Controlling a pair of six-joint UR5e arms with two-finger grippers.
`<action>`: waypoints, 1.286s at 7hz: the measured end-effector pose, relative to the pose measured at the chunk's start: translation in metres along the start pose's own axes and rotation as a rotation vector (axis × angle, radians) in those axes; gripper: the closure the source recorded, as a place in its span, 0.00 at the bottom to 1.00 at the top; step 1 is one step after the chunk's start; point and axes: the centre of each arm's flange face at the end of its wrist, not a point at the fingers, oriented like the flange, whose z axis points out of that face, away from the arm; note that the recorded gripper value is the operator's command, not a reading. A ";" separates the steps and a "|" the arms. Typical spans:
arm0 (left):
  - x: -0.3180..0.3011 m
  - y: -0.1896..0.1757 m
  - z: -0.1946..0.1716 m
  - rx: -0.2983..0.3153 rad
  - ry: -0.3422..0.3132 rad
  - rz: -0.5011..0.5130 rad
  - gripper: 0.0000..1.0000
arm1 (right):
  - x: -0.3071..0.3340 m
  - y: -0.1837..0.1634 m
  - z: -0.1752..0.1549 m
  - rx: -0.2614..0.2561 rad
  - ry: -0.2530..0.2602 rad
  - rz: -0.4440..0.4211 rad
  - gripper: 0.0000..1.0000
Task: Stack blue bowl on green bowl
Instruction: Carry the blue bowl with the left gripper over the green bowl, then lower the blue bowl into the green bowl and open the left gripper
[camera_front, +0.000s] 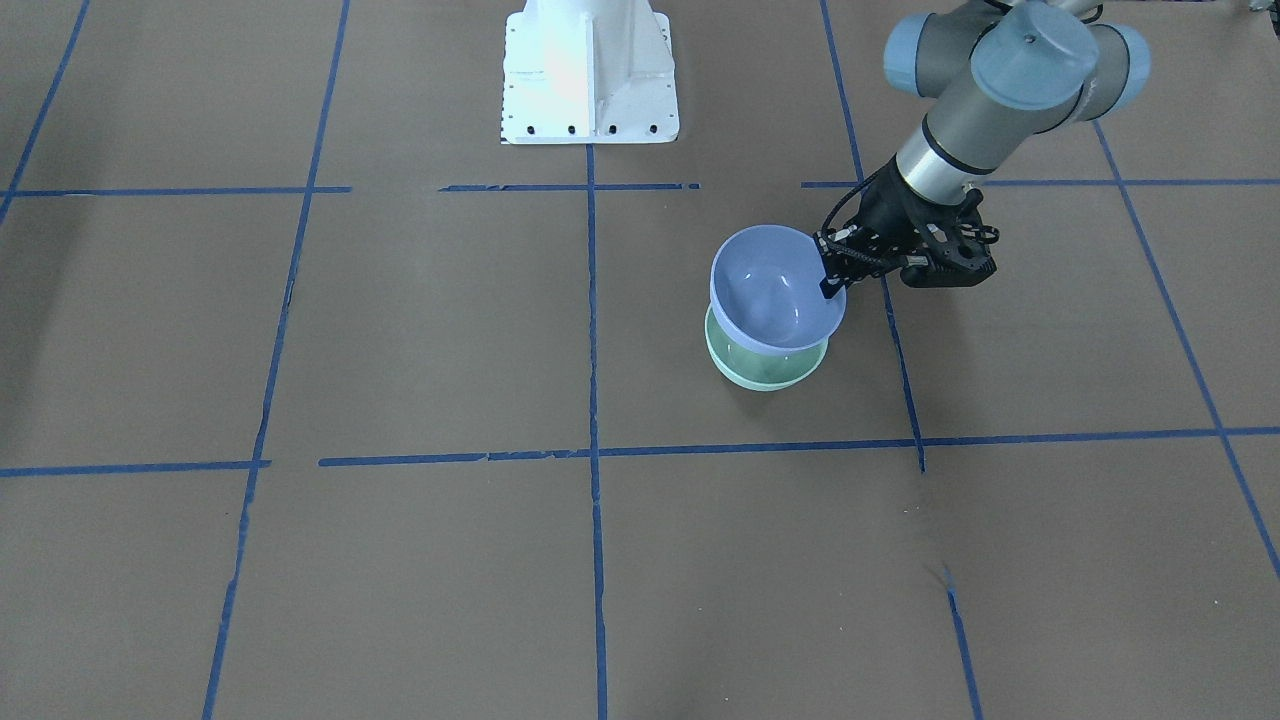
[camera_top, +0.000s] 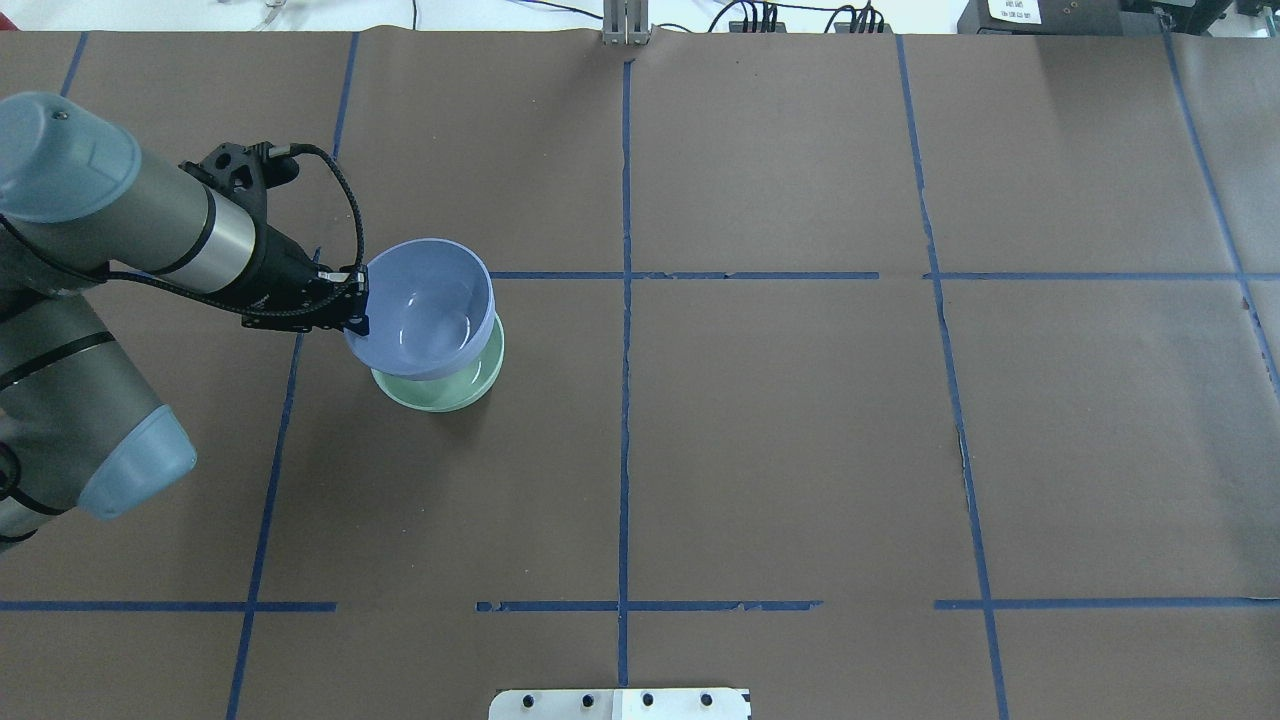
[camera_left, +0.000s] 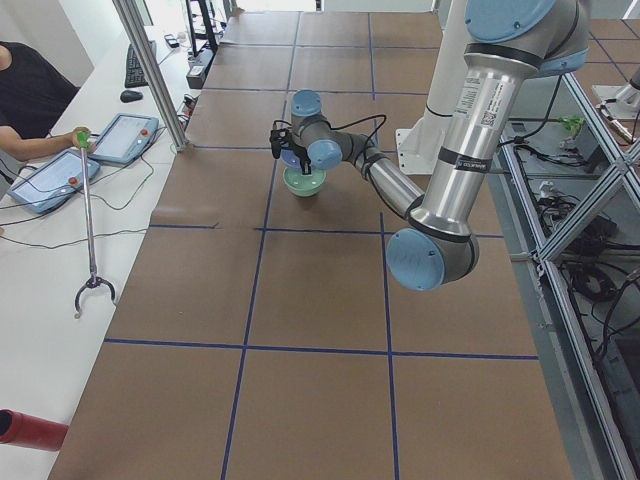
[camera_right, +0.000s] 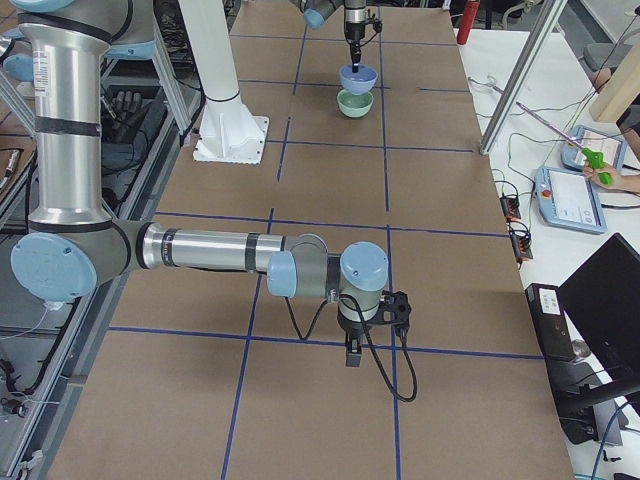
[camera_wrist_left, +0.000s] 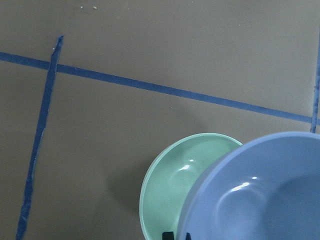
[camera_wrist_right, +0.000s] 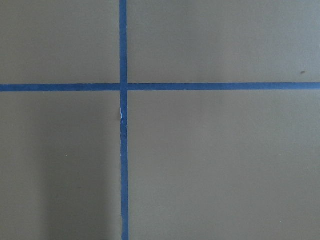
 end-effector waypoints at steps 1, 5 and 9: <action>0.000 0.000 0.004 -0.002 -0.006 0.000 1.00 | 0.000 0.000 0.000 0.000 0.001 0.000 0.00; -0.010 -0.001 0.015 -0.003 -0.006 0.012 0.00 | 0.000 0.000 0.000 0.000 0.001 0.000 0.00; -0.014 -0.001 0.010 0.006 0.027 0.052 0.00 | 0.000 0.000 0.000 0.000 0.001 0.000 0.00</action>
